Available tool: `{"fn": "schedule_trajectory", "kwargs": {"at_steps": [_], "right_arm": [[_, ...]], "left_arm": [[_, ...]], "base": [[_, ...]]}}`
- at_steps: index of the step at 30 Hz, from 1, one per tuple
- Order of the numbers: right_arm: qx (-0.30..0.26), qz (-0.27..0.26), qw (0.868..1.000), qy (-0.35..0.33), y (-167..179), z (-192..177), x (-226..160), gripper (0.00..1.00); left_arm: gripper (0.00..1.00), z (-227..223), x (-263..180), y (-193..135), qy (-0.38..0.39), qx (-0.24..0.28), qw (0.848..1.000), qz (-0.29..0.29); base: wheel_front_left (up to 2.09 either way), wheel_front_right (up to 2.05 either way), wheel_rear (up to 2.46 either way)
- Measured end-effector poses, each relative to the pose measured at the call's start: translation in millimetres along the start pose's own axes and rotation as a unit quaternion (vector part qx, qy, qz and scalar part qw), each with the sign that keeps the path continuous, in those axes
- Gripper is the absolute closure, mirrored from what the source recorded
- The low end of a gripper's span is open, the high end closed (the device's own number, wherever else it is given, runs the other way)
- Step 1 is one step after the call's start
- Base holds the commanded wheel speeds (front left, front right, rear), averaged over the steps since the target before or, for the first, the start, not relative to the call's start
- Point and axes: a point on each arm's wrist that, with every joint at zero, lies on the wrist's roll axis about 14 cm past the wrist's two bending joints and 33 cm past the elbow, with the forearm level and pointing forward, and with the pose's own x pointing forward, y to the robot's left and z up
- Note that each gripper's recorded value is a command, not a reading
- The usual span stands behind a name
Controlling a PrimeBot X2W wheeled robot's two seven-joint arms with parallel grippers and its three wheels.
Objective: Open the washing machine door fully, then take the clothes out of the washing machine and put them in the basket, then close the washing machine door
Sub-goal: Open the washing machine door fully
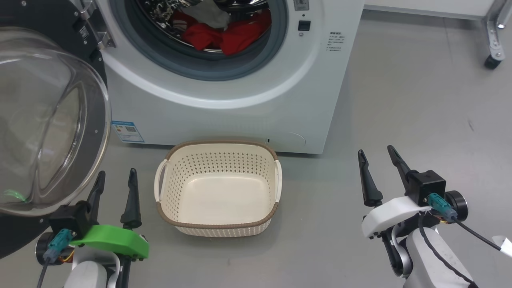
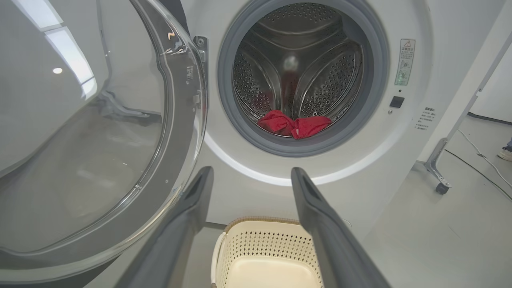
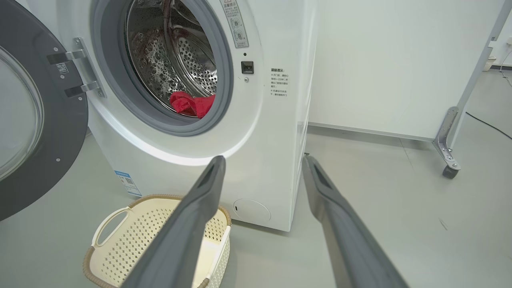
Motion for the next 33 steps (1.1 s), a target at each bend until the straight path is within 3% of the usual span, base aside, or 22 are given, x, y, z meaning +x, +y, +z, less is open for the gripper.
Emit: {"fn": "schedule_trajectory", "kwargs": {"at_steps": [24, 33], "right_arm": [[0.003, -0.127, 0.991, -0.033, -66, 19, -82, 0.0], [0.005, -0.14, 0.989, -0.054, -70, 31, -89, 0.0]], "left_arm": [[0.0, -31, -15, -40, 0.042, 0.013, 0.997, -0.063], [0.0, -32, -22, -37, 0.042, 0.022, 0.997, -0.062]], "base": [[0.0, 0.0, 0.0], [0.0, 0.0, 0.0]]}}
